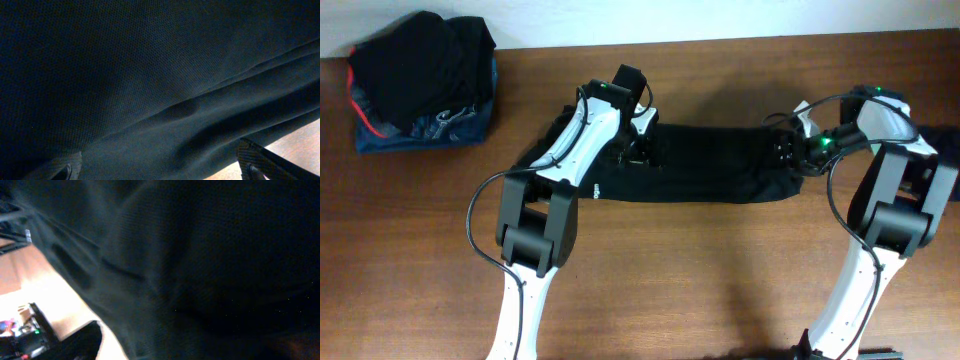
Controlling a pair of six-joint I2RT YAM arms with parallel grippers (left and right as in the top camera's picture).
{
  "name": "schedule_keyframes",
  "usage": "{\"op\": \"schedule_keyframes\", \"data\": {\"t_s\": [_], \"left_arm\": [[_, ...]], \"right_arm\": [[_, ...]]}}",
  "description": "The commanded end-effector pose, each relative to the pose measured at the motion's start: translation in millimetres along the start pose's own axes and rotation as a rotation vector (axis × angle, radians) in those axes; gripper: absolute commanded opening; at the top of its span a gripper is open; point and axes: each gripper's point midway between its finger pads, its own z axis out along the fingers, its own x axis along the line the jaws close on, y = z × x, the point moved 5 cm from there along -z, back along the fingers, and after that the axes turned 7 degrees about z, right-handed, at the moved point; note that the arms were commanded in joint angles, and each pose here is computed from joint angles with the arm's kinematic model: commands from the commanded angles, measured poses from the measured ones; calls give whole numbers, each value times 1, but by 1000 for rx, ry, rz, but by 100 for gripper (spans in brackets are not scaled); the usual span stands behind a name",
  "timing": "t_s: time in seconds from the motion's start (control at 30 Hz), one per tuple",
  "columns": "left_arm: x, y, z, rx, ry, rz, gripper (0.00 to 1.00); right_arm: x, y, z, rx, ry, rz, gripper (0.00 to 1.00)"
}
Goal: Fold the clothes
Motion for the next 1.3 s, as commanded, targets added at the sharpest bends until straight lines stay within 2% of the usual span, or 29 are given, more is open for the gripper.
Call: {"op": "schedule_keyframes", "data": {"t_s": [0.0, 0.07, 0.2, 0.33, 0.4, 0.67, 0.8, 0.9, 1.07, 1.27], "left_arm": [[-1, 1, 7, 8, 5, 17, 99], [-1, 1, 7, 8, 4, 17, 99], [-1, 0, 7, 11, 5, 16, 99], [-1, 0, 7, 12, 5, 16, 99], [-1, 0, 7, 12, 5, 16, 99], [-1, 0, 7, 11, 5, 17, 99], [-1, 0, 7, 10, 5, 17, 99], [-1, 0, 7, 10, 5, 17, 99], [-1, 0, 7, 15, 6, 15, 99], [1, -1, 7, 17, 20, 14, 99]], "right_arm": [[-8, -7, 21, 56, 3, 4, 60], [-9, -6, 21, 55, -1, 5, 52], [-22, -5, 19, 53, -95, 96, 28], [-32, -2, 15, 28, -135, 173, 8], [-36, -2, 12, 16, -140, 201, 4], [-54, 1, -16, -56, -150, 380, 4], [-51, 5, -40, -72, -163, 406, 4], [-53, 5, -54, -66, -283, 443, 4], [-71, -2, -86, -85, -580, 621, 4], [-56, -1, -109, -101, -620, 645, 4]]}}
